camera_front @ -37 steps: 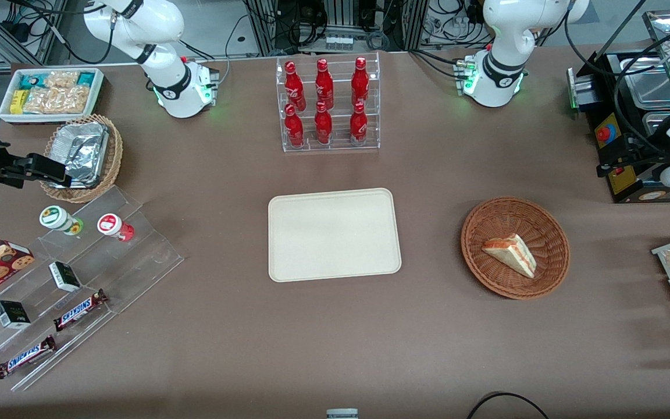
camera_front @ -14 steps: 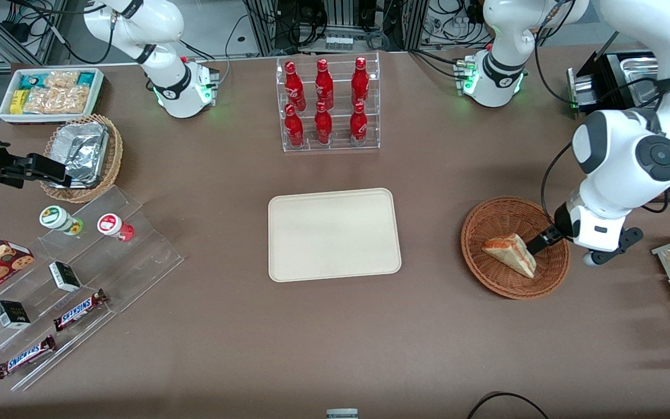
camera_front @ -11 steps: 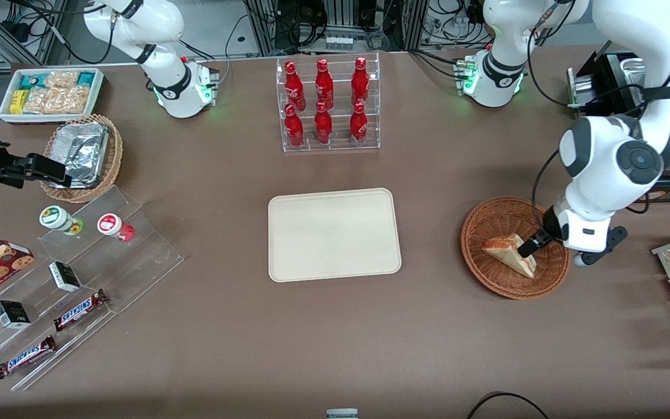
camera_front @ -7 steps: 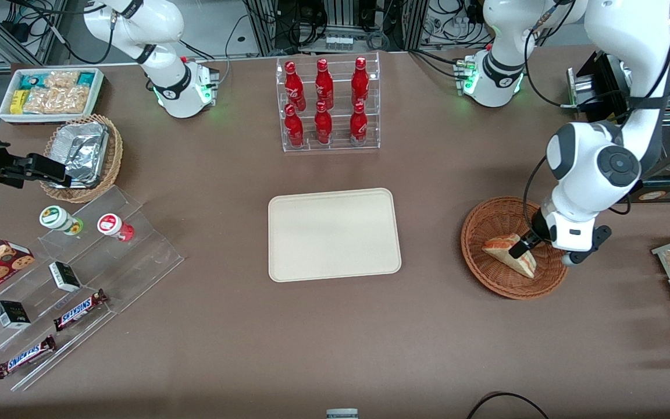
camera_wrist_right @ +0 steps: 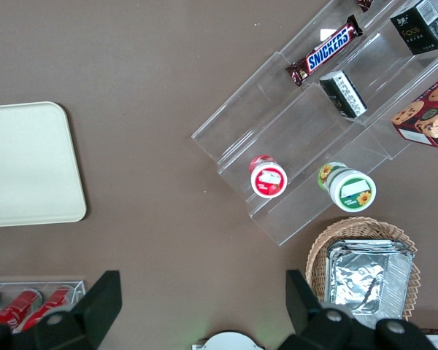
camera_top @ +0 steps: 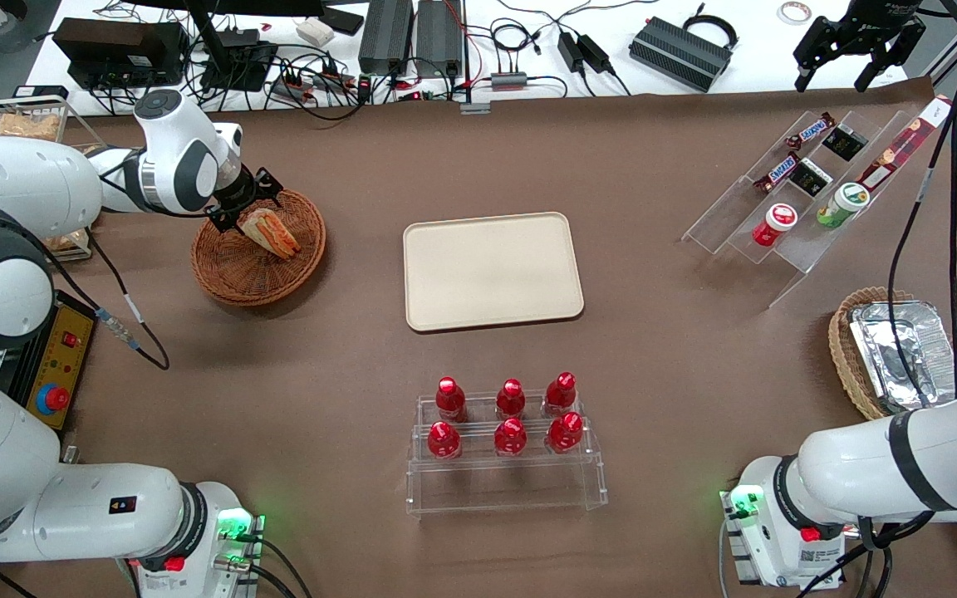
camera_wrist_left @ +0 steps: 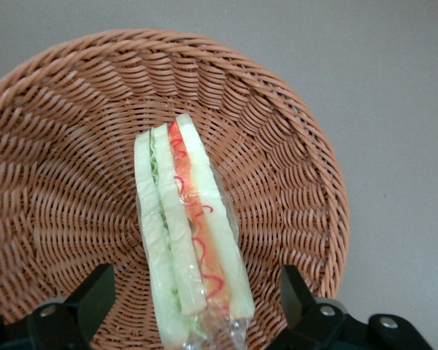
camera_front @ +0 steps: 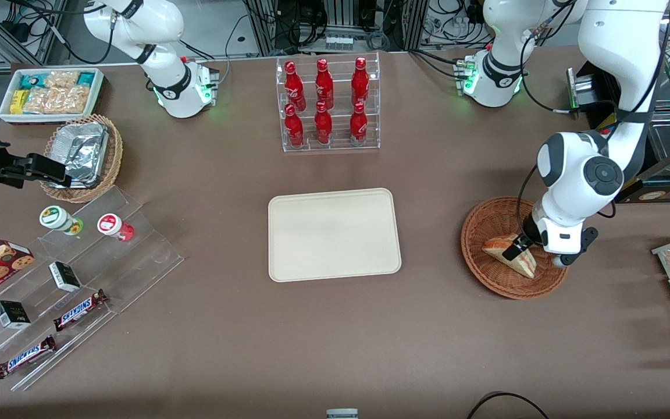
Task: Place sandwich from basket to tray
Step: 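Close the left gripper on the sandwich's edge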
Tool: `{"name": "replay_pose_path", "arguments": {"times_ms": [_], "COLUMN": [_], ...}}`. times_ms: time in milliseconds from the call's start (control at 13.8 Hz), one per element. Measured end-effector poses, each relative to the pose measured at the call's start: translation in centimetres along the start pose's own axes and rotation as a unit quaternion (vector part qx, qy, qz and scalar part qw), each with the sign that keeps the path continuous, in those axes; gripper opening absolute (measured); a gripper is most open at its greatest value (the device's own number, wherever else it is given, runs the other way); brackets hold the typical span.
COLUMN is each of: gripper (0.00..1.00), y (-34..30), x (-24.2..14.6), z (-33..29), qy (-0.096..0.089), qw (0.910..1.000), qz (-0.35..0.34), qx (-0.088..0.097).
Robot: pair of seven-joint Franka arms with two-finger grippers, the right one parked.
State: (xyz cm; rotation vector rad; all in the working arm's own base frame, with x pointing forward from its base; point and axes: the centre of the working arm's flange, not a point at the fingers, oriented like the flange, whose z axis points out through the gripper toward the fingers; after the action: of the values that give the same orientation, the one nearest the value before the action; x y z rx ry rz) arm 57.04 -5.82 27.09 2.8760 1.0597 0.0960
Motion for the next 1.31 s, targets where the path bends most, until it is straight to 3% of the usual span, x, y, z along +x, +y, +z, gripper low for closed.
{"name": "replay_pose_path", "arguments": {"times_ms": [218, 291, 582, 727, 1018, 1164, 1309], "gripper": [1.0, 0.93, 0.49, 0.34, 0.25, 0.17, 0.15], "y": [0.0, 0.0, 0.3, 0.6, 2.9, 4.9, 7.7], "x": [-0.1, -0.1, -0.3, -0.2, -0.6, -1.1, -2.6], "z": [1.0, 1.0, 1.0, 0.8, -1.3, -4.4, -8.4], "qy": [-0.002, -0.003, -0.003, -0.001, -0.007, -0.019, -0.03], "qw": [1.0, 1.0, 1.0, 1.0, 0.9998, 0.9992, 0.9968], "qz": [-0.003, -0.003, 0.0, 0.001, 0.017, 0.033, 0.066], "qx": [0.001, 0.001, -0.001, -0.003, -0.003, 0.009, 0.033]}}
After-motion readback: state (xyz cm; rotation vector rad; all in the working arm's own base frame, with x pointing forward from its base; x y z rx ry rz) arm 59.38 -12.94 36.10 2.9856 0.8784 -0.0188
